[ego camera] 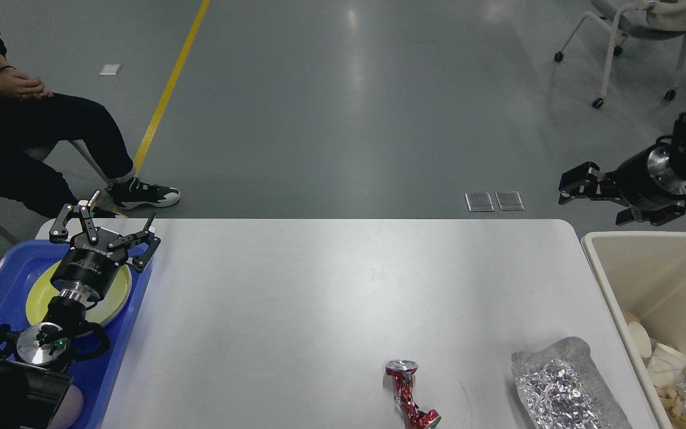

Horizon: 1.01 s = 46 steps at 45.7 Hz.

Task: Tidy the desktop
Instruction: 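Lift the cup into the white bin and raise the right gripper, then move the right gripper down to the crumpled foil wrapper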

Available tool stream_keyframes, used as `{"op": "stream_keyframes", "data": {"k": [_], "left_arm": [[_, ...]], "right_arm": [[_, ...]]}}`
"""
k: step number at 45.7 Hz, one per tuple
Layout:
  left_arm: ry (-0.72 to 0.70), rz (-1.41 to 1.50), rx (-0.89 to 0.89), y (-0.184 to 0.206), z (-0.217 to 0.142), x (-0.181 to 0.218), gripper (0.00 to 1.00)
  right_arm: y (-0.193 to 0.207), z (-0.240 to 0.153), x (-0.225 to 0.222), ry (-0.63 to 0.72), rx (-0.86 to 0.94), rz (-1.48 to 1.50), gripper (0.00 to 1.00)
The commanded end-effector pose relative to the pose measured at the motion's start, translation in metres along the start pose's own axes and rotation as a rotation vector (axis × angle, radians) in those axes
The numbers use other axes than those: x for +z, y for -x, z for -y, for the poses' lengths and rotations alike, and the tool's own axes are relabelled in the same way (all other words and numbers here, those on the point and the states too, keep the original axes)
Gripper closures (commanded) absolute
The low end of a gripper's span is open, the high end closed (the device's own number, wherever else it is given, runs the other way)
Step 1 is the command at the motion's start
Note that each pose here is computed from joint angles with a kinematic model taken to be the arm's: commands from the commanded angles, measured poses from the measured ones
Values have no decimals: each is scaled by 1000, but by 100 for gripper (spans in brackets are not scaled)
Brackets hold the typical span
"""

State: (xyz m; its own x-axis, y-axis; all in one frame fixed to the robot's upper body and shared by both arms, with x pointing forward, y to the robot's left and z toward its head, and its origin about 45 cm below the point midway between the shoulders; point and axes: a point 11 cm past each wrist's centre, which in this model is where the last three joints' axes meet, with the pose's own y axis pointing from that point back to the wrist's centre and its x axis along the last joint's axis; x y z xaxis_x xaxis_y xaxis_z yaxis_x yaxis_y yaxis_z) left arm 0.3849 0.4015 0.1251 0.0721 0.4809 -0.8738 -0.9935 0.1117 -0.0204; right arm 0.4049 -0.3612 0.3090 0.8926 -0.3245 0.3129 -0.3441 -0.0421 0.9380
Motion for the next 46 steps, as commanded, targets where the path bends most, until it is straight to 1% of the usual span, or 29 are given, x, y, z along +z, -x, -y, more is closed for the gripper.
{"op": "stream_keyframes", "data": {"k": [1, 6, 9, 11, 14, 16, 21, 26, 30, 31, 34, 38, 46], "left_arm": [[-1, 0, 1, 0, 0, 0, 3], [-1, 0, 1, 0, 0, 0, 3], [-1, 0, 1, 0, 0, 0, 3], [-1, 0, 1, 0, 0, 0, 4], [0, 1, -1, 0, 0, 0, 3], [-1, 0, 1, 0, 0, 0, 3], [0, 1, -1, 0, 0, 0, 3], [-1, 0, 1, 0, 0, 0, 3], [1, 0, -1, 0, 0, 0, 4], [-1, -1, -1, 0, 0, -1, 4], [0, 1, 2, -1, -1, 0, 3], [-1, 0, 1, 0, 0, 0, 3], [-1, 0, 1, 0, 0, 0, 4]], "right_arm": [[23, -42, -35, -60, -71, -36, 0], [42, -77, -60, -97, -104, -81, 0], [47, -94, -72, -124, -112, -104, 0], [48, -99, -76, -131, -125, -110, 0], [50, -94, -76, -129, -143, -111, 0], [55, -80, -69, -107, -173, -103, 0], [72, -27, -58, -82, -258, -87, 0], [95, 41, -45, -41, -338, -87, 0], [112, 92, -54, -24, -362, -134, 0], [115, 99, -56, -27, -358, -138, 0], [118, 114, -53, -25, -316, -141, 0], [118, 123, -50, -24, -245, -158, 0], [133, 130, -42, 5, -281, -227, 0]]}}
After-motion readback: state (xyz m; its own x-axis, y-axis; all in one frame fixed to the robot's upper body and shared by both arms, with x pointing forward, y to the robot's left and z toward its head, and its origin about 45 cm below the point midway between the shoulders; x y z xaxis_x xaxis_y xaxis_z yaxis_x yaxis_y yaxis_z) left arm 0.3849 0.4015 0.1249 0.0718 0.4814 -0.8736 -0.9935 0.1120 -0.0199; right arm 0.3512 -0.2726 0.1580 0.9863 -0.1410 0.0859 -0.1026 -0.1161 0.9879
